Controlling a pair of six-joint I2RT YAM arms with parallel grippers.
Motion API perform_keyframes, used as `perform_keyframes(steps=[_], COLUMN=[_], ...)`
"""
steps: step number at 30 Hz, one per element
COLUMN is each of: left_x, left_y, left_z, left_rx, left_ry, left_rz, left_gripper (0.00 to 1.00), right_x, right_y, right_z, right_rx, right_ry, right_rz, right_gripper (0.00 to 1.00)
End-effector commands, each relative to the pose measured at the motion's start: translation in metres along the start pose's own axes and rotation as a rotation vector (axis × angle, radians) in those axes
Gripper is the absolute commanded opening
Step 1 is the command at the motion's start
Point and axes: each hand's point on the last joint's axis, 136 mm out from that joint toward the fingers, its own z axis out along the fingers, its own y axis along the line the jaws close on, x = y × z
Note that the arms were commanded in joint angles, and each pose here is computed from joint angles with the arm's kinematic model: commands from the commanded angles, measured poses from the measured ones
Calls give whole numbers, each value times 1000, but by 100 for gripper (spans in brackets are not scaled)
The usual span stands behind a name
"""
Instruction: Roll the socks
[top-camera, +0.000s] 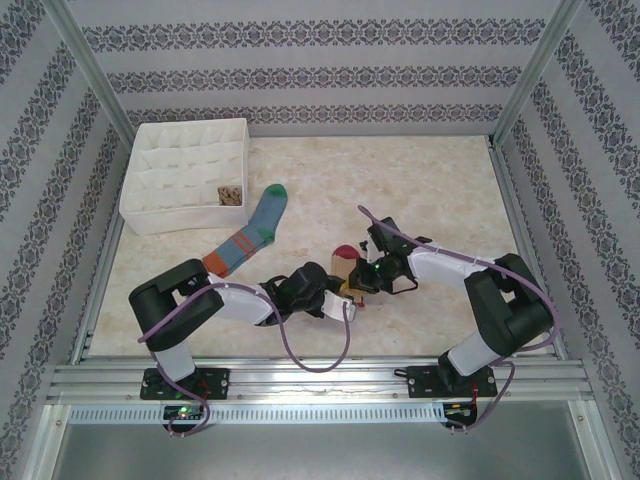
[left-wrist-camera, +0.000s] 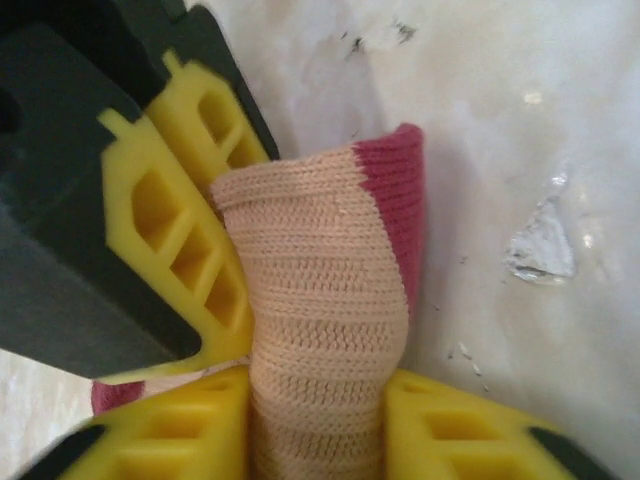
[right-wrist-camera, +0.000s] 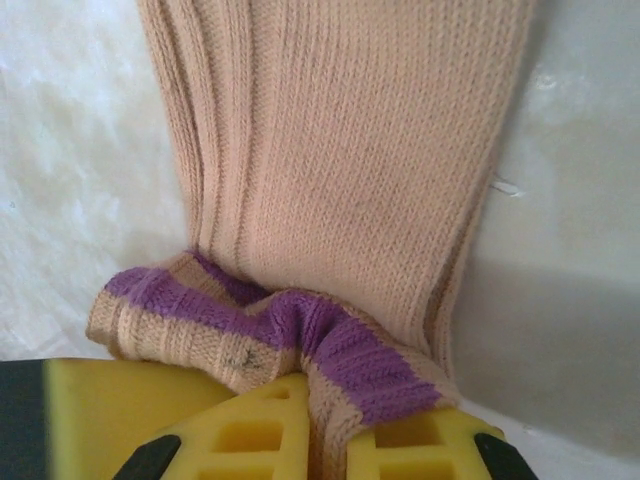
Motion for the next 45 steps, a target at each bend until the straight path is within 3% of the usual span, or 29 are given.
perform_keyframes(steps=[1,2,6,11,20,32,37,45], left_x=[8,6,2,-2,2,23,26,32], left_y=[-10,-12,-22,-27,-18,-13,-4,7], left_z=[6,4,-6,-20,-27,-12,-9,-9], left_rx=[75,105,258,461,720,786,769,701], left_ry=[64,56,12,-35,-53,-28,-66,-49], left_rz=[-39,-68,-227,-449,-783,-984,-1028,-987], left_gripper=[5,0,0,0,0,0,11,25], right_x=[40,39,31,15,-4,-5,1,5], right_y=[-40,-40,-32,-24,-3,11,-1,-19], right_z=[13,11,0,-22,-32,-15,-5,10], right_rx=[116,110,61,29,-64,-140,-114,-16], right_ry=[140,133,68,-53,-173,-148,-114,-53], right_rz=[79,78,57,-7,-149,-246,-238,-205], right_gripper=[19,24,51,59,60,56,46,33])
